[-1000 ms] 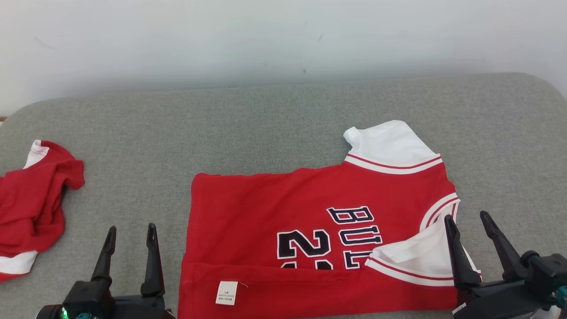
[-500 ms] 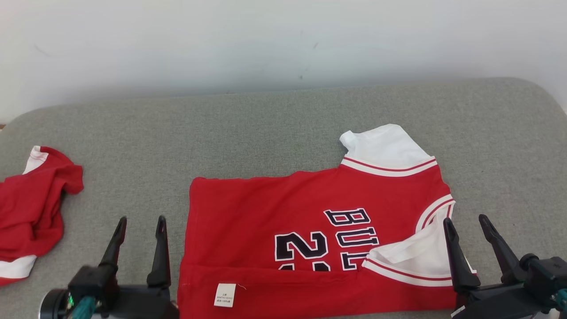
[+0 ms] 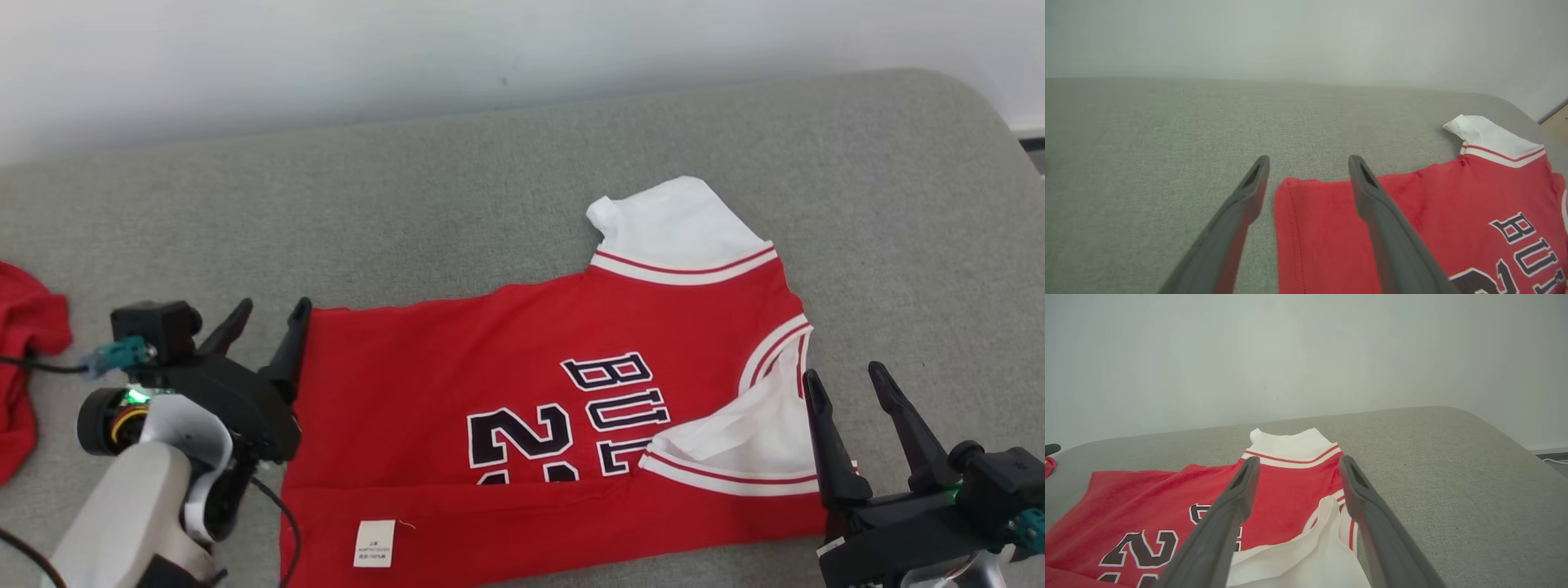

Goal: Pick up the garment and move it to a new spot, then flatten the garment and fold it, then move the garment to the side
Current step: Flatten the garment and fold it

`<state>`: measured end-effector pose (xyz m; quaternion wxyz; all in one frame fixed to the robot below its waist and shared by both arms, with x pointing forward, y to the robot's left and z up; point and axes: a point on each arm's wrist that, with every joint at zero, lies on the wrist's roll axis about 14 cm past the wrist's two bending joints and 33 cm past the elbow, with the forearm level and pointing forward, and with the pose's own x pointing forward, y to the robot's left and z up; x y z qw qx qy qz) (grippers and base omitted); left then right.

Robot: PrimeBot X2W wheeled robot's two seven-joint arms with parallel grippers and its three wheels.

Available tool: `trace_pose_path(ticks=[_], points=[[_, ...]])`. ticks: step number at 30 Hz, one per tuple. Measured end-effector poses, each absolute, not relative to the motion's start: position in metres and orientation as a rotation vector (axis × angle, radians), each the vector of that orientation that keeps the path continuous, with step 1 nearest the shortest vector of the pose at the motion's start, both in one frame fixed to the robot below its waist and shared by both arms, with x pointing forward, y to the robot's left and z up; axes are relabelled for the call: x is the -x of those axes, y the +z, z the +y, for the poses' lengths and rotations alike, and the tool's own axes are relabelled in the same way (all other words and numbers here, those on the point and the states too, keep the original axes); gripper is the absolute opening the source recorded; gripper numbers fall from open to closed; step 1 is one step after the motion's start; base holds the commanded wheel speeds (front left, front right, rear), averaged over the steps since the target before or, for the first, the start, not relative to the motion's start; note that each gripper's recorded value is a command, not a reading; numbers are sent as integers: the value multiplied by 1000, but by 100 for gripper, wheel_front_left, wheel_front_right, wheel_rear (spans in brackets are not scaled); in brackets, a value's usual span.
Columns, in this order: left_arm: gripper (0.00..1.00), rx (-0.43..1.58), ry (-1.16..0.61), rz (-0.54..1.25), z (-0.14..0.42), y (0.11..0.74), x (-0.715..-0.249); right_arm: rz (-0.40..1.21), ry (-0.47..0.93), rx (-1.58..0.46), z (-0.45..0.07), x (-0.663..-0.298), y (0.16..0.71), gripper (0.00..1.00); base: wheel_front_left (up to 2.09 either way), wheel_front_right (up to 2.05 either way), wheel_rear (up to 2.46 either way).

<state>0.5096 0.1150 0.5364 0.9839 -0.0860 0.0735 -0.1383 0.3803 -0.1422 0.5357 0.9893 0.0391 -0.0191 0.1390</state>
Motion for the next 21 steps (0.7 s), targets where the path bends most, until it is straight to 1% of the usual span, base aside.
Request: trace_pose_path(ticks=[5, 12, 21], points=[[100, 216, -280, 301, 118, 496, -528, -15, 254, -86, -149, -387, 523, 100, 0, 0, 0], [100, 225, -276, 406, 120, 454, -534, 13, 215, -103, -159, -391, 508, 100, 0, 0, 0], [100, 236, -266, 407, 122, 437, -543, 25, 209, -115, -160, -400, 499, 100, 0, 0, 0]])
